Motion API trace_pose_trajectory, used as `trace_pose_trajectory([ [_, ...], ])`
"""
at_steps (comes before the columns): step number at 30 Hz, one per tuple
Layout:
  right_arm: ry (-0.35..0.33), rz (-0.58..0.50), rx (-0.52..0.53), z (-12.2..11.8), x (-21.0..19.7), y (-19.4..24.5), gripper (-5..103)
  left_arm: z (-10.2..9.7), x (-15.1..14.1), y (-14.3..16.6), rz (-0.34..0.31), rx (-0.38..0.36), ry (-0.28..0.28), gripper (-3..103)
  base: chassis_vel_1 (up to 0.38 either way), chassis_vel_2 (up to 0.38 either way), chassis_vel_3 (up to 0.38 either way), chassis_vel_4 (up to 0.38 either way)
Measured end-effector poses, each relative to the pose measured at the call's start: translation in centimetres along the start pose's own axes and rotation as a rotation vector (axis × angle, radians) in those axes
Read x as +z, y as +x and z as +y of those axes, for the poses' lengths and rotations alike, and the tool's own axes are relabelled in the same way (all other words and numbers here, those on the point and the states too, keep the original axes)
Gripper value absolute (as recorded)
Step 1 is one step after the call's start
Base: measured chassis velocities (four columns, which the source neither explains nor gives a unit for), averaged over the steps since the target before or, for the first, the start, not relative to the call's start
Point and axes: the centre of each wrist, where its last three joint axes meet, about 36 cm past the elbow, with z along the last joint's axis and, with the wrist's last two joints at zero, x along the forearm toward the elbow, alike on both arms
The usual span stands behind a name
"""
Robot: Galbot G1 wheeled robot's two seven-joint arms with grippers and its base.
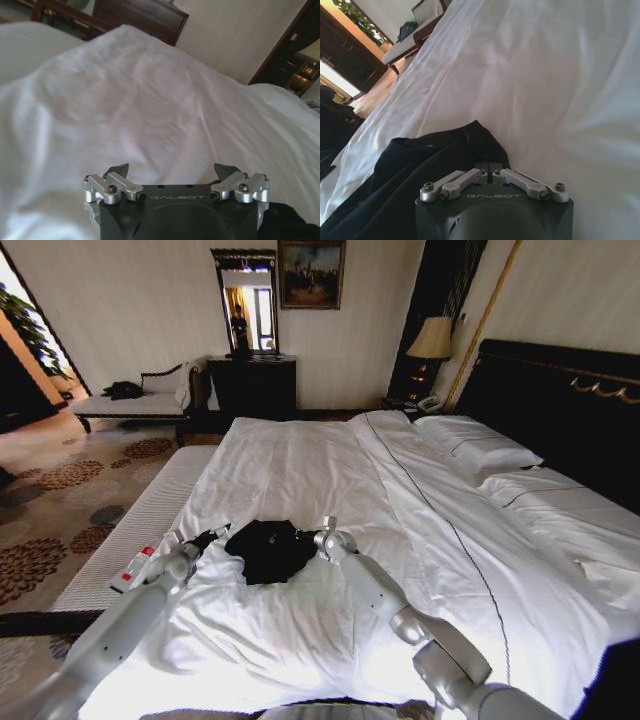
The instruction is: Fold the clothes on the bed.
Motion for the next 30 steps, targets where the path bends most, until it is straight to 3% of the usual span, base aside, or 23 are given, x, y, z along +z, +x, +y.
trace_pose_trajectory([
  [3,0.000,0.001,0.000,0.1,0.1,-0.2,0,-0.9,0.6,-1.5,0.028,0.018,0.064,97,0.000,0.000,0.000,0.000],
  [8,0.003,0.002,0.006,0.1,0.2,-0.3,0,-1.4,1.9,-3.0,0.067,0.021,0.096,95,0.000,0.000,0.000,0.000],
  [12,0.006,0.000,0.010,0.0,0.1,-0.3,0,-1.4,2.3,-4.1,0.080,0.011,0.089,94,0.000,0.000,0.000,0.000],
  [15,0.006,-0.001,0.014,-0.2,0.1,-0.4,0,-1.5,2.2,-4.7,0.081,0.010,0.088,85,0.000,0.000,0.000,0.000],
  [19,0.003,-0.003,0.016,-0.2,0.1,-0.5,0,-2.1,2.6,-5.0,0.096,0.022,0.072,64,0.000,0.000,0.000,0.000],
  [21,0.001,-0.004,0.016,-0.2,0.1,-0.5,0,-2.1,2.9,-4.9,0.100,0.023,0.064,64,0.000,0.000,0.000,0.000],
  [23,0.000,-0.006,0.014,-0.4,0.1,-0.5,0,-2.0,3.6,-4.8,0.110,0.021,0.048,54,0.000,0.000,0.000,0.000],
  [30,-0.002,-0.013,0.016,-0.8,-0.2,-0.4,0,-2.3,4.8,-4.2,0.125,0.029,0.019,51,0.000,0.000,0.000,0.000],
])
